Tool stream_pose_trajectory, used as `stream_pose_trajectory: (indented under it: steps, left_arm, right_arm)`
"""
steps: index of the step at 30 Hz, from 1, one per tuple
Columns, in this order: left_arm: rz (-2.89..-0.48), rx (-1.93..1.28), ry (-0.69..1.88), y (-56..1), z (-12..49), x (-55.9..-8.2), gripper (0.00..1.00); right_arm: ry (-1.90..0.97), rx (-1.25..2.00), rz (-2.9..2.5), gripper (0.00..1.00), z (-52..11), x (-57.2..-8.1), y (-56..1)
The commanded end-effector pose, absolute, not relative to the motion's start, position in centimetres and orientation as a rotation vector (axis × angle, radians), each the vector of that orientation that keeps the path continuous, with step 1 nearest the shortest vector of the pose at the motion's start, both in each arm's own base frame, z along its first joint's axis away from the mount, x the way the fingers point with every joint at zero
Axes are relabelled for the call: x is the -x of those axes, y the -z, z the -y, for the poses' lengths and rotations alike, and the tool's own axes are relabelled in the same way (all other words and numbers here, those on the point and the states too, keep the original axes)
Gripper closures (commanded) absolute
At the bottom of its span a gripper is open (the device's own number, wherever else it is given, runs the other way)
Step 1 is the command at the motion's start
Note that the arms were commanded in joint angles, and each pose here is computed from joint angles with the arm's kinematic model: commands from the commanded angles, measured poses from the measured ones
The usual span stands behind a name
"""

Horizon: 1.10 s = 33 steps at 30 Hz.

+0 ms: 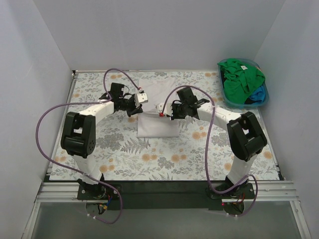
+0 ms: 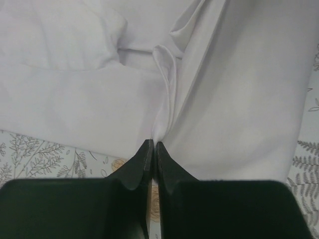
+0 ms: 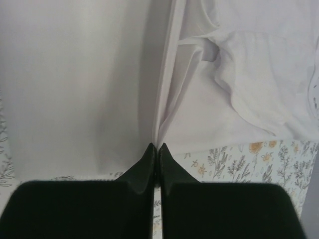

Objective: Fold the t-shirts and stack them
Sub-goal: Fold the tshirt

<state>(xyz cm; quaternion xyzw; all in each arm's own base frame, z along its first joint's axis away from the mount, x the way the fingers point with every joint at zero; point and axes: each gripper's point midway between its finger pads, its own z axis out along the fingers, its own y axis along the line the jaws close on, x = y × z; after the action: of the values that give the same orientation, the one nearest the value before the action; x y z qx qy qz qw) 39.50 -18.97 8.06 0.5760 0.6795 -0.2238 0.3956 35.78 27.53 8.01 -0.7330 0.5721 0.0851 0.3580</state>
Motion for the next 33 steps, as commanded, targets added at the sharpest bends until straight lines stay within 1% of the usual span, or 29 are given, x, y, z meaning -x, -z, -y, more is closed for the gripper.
stream_pose_trajectory:
  steps: [1, 3, 4, 9, 10, 12, 13, 14, 15, 16, 17, 19, 20, 21, 22, 23, 26, 27, 28, 30, 33]
  left_arm:
    - [-1.613, -1.465, 0.492, -10.1, 19.2, -42.6, 1.00]
    - [-1.612, -1.461, 0.482, -9.7, 19.2, -43.5, 1.00]
    - [-1.595, -1.462, 0.473, -9.8, 19.3, -44.0, 1.00]
    - [-1.617, -1.458, 0.433, -8.4, 19.0, -45.9, 1.00]
    - [-1.610, -1.452, 0.417, -8.4, 19.0, -46.4, 1.00]
    - [-1.651, -1.427, 0.405, -8.1, 18.6, -46.7, 0.86]
    - [-1.662, -1.423, 0.405, -8.0, 18.5, -46.7, 0.77]
    - [-1.668, -1.415, 0.399, -8.2, 18.2, -46.6, 0.74]
    - [-1.686, -1.403, 0.398, -8.1, 17.9, -46.4, 0.71]
    - [-1.696, -1.388, 0.398, -8.3, 17.7, -46.3, 0.65]
    - [-1.708, -1.360, 0.396, -9.0, 17.2, -46.0, 0.61]
    - [-1.723, -1.307, 0.413, -10.2, 16.9, -45.3, 0.59]
    - [-1.695, -1.288, 0.397, -12.0, 16.7, -44.9, 0.58]
    - [-1.706, -1.279, 0.409, -11.8, 16.5, -43.6, 0.57]
    - [-1.701, -1.271, 0.437, -12.1, 16.7, -42.6, 0.57]
    - [-1.663, -1.263, 0.443, -13.8, 16.9, -41.7, 0.57]
    - [-1.691, -1.277, 0.523, -12.8, 17.8, -38.1, 0.57]
    - [-1.681, -1.293, 0.517, -12.8, 18.1, -37.2, 0.57]
    - [-1.704, -1.313, 0.529, -11.5, 18.2, -35.8, 0.57]
    - [-1.696, -1.357, 0.527, -10.7, 18.8, -34.3, 0.56]
    - [-1.732, -1.351, 0.561, -9.4, 19.4, -33.0, 0.54]
  right_arm:
    - [-0.186, 1.855, -1.416, 0.99, -28.2, -39.3, -9.4]
    - [-0.179, 1.843, -1.406, 0.99, -28.5, -40.4, -9.7]
    - [-0.185, 1.850, -1.420, 0.99, -28.5, -40.7, -8.9]
    - [-0.161, 1.838, -1.413, 0.99, -29.1, -42.7, -8.4]
    - [-0.147, 1.833, -1.436, 0.97, -29.0, -43.1, -7.7]
    - [-0.116, 1.806, -1.451, 0.78, -29.0, -43.9, -8.0]
    - [-0.088, 1.773, -1.467, 0.56, -28.7, -44.5, -8.6]
    - [-0.073, 1.750, -1.468, 0.44, -28.7, -45.0, -9.3]
    - [-0.065, 1.728, -1.469, 0.34, -28.6, -45.3, -10.1]
    - [-0.059, 1.689, -1.456, 0.34, -28.6, -45.8, -12.0]
    - [-0.064, 1.662, -1.463, 0.34, -28.5, -45.8, -12.9]
    - [-0.071, 1.622, -1.439, 0.34, -28.1, -45.2, -15.6]
    - [-0.088, 1.625, -1.443, 0.35, -27.9, -44.4, -15.6]
    - [-0.116, 1.631, -1.464, 0.37, -27.6, -43.4, -15.5]
    - [-0.157, 1.629, -1.438, 0.42, -27.8, -42.1, -16.8]
    - [-0.198, 1.649, -1.465, 0.44, -27.5, -40.6, -15.6]
    - [-0.286, 1.691, -1.492, 0.53, -27.6, -36.9, -14.6]
    - [-0.314, 1.723, -1.518, 0.54, -27.3, -35.3, -12.9]
    - [-0.341, 1.749, -1.518, 0.54, -27.7, -34.0, -12.0]
    - [-0.368, 1.787, -1.535, 0.54, -27.5, -31.9, -10.4]
    - [-0.386, 1.820, -1.541, 0.51, -28.1, -30.4, -9.2]
